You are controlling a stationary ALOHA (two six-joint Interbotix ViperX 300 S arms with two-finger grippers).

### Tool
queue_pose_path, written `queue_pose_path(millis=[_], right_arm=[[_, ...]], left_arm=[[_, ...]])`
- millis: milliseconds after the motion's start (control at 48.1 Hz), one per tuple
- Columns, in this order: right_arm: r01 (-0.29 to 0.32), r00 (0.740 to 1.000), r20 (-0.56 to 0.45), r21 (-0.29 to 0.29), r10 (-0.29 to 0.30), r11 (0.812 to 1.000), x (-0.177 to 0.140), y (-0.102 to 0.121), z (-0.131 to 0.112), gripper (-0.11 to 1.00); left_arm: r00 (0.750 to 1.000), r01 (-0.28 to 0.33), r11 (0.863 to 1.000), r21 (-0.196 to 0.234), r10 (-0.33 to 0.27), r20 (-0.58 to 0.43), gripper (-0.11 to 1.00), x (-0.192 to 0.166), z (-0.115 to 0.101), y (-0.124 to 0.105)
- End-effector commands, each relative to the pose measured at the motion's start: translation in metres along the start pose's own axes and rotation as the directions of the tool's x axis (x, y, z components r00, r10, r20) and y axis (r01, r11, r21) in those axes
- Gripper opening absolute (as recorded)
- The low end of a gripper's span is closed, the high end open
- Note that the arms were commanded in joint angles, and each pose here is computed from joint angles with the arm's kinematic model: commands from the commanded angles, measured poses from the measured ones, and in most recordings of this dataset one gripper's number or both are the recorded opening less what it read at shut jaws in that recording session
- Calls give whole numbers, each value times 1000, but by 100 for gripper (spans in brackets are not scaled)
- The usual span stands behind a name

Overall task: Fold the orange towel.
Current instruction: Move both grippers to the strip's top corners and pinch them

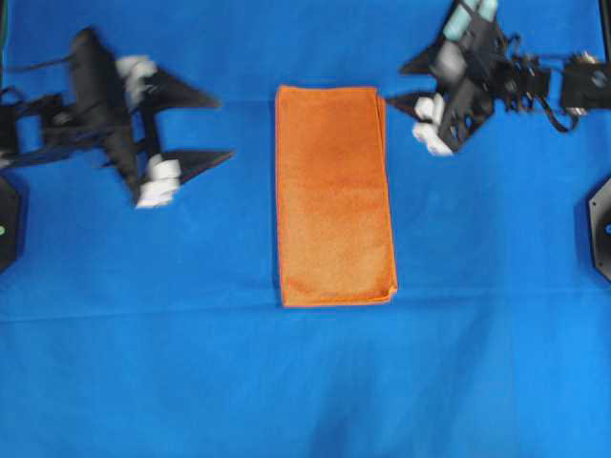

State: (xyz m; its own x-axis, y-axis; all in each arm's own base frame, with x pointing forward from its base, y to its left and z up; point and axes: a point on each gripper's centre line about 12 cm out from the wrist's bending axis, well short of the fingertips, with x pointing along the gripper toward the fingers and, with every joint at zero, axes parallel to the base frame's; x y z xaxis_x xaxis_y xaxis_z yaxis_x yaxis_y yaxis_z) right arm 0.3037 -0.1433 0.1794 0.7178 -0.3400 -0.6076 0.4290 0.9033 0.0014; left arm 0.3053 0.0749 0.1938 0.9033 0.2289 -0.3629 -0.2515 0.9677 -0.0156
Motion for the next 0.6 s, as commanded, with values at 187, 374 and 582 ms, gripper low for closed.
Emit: queue_pose_path(millis=[187,374,582], right_arm=[[3,999,-38,24,-2,1000,40,-14,-8,61],[-16,998,-63,44,19,999,62,-18,-23,61],[-5,994,-109,57,11,998,75,-23,-37,60]], left_arm=[[992,-86,996,-28,84,-92,80,66,-14,34],[984,-124,991,-40,117,-135,80,99,-32,52],[969,-171,983,-60,157,-192,80,123,-60,74]])
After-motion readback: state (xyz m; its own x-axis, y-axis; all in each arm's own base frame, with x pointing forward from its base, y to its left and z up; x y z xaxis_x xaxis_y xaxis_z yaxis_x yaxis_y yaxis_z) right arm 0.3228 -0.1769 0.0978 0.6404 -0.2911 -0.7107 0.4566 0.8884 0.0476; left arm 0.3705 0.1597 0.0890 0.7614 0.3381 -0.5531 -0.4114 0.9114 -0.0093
